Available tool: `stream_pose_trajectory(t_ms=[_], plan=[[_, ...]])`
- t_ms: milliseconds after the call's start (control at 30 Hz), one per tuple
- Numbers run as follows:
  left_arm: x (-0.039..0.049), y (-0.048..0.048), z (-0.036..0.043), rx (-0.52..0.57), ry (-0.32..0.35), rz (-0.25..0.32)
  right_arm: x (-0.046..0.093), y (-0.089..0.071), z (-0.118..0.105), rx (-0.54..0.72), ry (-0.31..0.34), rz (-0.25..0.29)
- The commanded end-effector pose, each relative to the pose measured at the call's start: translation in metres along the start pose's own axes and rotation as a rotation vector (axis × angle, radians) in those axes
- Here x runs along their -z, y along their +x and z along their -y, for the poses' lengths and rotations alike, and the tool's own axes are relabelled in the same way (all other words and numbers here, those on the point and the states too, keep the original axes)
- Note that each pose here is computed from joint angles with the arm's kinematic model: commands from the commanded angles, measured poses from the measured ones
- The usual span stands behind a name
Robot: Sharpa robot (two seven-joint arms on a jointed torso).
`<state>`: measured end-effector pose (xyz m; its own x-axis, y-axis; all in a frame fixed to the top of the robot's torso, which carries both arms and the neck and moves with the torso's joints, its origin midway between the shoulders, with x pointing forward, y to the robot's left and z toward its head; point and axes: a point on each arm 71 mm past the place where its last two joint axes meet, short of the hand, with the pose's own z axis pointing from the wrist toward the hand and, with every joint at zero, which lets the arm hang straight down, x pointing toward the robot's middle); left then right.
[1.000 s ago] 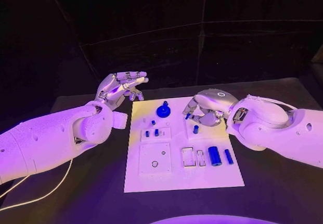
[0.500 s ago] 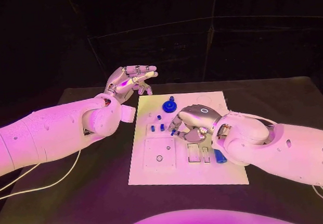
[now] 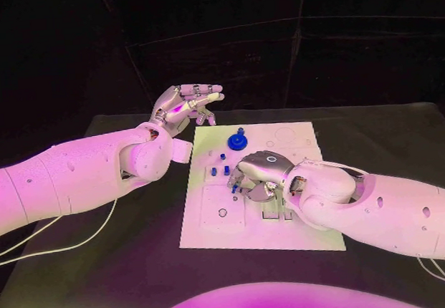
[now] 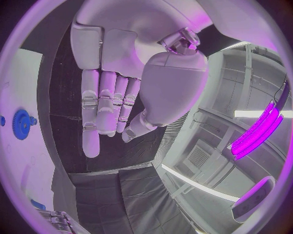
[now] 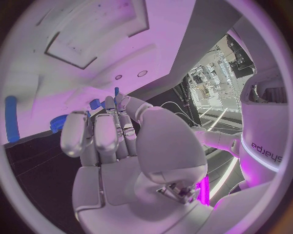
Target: Assemble the parts on the task board
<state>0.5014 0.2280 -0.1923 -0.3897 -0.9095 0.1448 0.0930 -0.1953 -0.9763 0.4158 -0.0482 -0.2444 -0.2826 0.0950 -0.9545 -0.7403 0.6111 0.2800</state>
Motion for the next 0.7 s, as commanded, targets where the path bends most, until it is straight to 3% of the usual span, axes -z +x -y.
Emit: stream_pose_trajectory(t_ms=[33, 700], plan=[[-0.0008, 0.0018, 0.0012, 0.011, 0.008, -0.011, -0.0009, 0.0035, -0.0007, 0.025, 0.001, -0.036], [-0.0007, 0.0007, 0.0009, 0.011, 0.003, -0.011, 0.0, 0.0092, -0.0028, 0.039, 0.003, -0.071]])
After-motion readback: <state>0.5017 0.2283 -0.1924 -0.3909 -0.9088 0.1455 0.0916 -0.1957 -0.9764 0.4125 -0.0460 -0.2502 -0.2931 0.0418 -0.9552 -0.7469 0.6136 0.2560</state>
